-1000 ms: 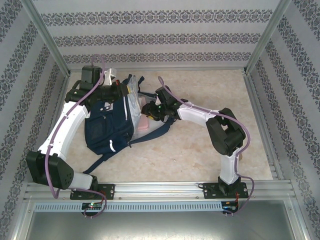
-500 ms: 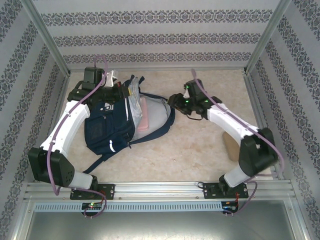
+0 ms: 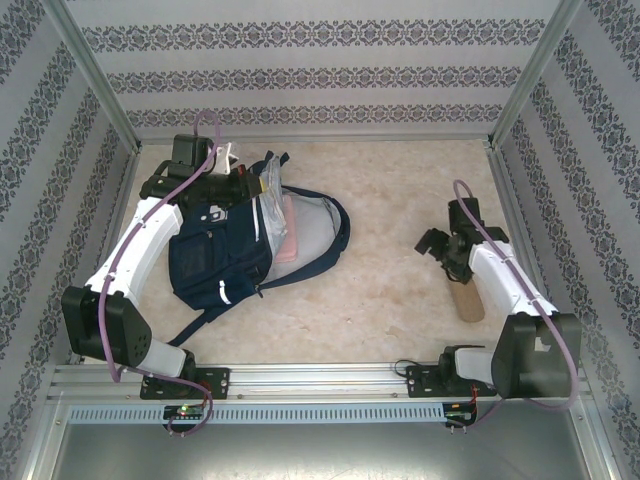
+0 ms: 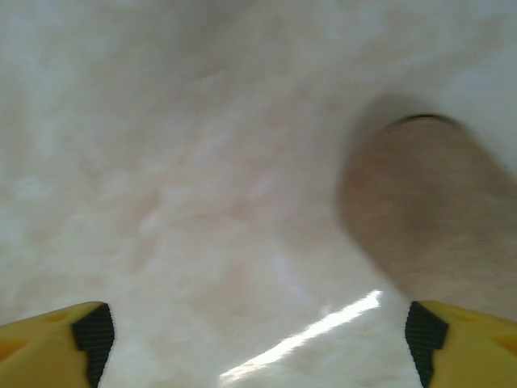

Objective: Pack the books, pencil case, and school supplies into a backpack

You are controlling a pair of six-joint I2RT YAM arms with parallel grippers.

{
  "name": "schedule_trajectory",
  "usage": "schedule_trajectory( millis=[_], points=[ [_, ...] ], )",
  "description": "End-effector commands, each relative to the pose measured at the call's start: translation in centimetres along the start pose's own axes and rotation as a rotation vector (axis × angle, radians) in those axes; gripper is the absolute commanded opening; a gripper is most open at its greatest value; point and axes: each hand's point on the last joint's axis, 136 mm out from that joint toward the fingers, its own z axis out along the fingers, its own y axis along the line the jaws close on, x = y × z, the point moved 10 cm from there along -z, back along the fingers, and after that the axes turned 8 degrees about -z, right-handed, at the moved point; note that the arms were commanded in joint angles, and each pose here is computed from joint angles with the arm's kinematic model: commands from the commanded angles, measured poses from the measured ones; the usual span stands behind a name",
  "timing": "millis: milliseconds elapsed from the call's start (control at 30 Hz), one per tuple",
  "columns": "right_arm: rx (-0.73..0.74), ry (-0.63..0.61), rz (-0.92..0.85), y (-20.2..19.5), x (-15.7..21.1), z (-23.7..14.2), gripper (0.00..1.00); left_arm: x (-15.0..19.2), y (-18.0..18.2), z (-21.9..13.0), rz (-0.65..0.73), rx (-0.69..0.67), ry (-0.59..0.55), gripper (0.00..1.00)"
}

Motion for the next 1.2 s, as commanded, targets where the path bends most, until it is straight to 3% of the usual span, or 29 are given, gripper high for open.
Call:
schedule_trajectory(
  millis=[0, 300, 467, 600, 767, 1167],
  points=[
    [0.071, -0.006, 0.031, -2.3, 0.0, 0.0, 0.98, -0.9, -0.8, -0.7, 0.046, 0.007, -0.04, 0.0],
    [0.056, 0.054, 0.199, -6.7, -1.4, 2.5, 0.98, -0.7, -0.5, -0.6, 0.043, -0.004, -0.032, 0.0],
    [-0.04, 0.078, 0.241, -7.9, -2.6, 3.6, 0.98, -0.8, -0.4, -0.5, 0.039, -0.003, -0.027, 0.0],
    [-0.145, 0.154, 0.249, -6.7, -1.7, 4.5, 0.98, -0.8, -0.4, -0.4, 0.039, -0.003, -0.025, 0.0],
    [-0.188, 0.16, 0.223, -4.8, 0.2, 3.7, 0.98, -1.0, -0.3, -0.2, 0.039, -0.006, -0.025, 0.0],
    [-0.012, 0.247, 0.059, -2.2, 3.0, 4.6, 0.98, -1.3, -0.3, 0.1, 0.038, -0.008, -0.015, 0.0]
  ],
)
